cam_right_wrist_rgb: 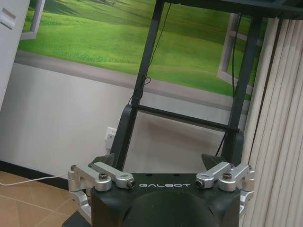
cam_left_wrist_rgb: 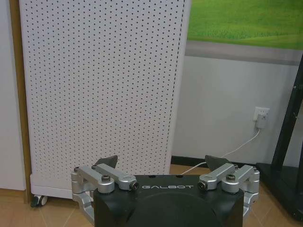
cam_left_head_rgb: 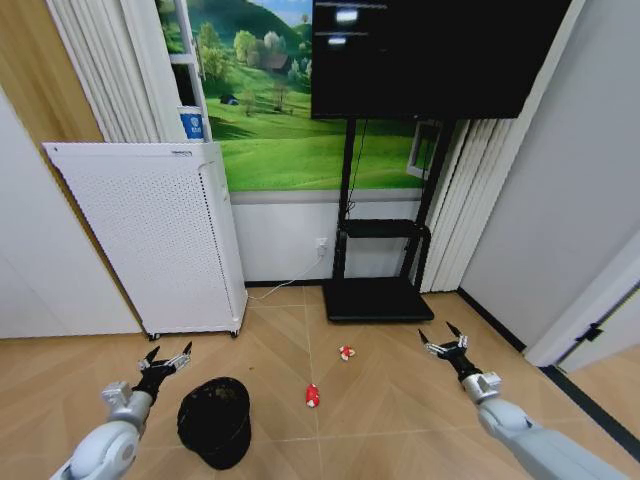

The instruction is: Pick up the trash bin and place the garbage on the floor into it.

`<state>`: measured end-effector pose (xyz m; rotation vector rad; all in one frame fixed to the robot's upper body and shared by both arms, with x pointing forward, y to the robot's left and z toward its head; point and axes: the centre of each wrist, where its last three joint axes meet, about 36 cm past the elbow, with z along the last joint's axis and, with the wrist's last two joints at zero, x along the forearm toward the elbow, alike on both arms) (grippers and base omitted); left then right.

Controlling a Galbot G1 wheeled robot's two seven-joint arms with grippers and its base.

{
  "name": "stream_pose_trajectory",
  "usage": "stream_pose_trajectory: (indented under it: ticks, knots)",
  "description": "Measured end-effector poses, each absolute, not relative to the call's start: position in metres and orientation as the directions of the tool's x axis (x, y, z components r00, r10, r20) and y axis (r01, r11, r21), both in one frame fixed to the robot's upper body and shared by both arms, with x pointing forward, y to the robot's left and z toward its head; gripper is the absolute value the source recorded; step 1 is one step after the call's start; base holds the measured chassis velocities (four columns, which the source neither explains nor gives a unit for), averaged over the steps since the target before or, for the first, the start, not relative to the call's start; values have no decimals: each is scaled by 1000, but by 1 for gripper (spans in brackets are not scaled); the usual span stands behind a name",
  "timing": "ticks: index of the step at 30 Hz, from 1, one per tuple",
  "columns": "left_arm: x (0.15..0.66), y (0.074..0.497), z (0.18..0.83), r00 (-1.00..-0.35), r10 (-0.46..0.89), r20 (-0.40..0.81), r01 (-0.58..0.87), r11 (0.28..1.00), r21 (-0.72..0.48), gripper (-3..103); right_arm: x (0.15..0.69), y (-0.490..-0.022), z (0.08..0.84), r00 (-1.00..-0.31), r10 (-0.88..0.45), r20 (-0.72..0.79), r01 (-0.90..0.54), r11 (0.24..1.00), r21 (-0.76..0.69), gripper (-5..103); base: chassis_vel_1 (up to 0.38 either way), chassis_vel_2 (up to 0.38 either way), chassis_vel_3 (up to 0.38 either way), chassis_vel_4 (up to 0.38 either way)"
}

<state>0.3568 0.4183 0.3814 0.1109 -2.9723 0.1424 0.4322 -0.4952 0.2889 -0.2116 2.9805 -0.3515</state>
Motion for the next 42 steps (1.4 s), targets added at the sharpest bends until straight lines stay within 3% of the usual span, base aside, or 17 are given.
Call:
stream_pose_trajectory:
  ticks: [42]
  knots:
    - [349, 413, 375, -974, -83, 209, -108, 988, -110, 100, 423, -493, 279, -981, -158, -109, -130, 965, -227, 100, 0, 0, 0, 0]
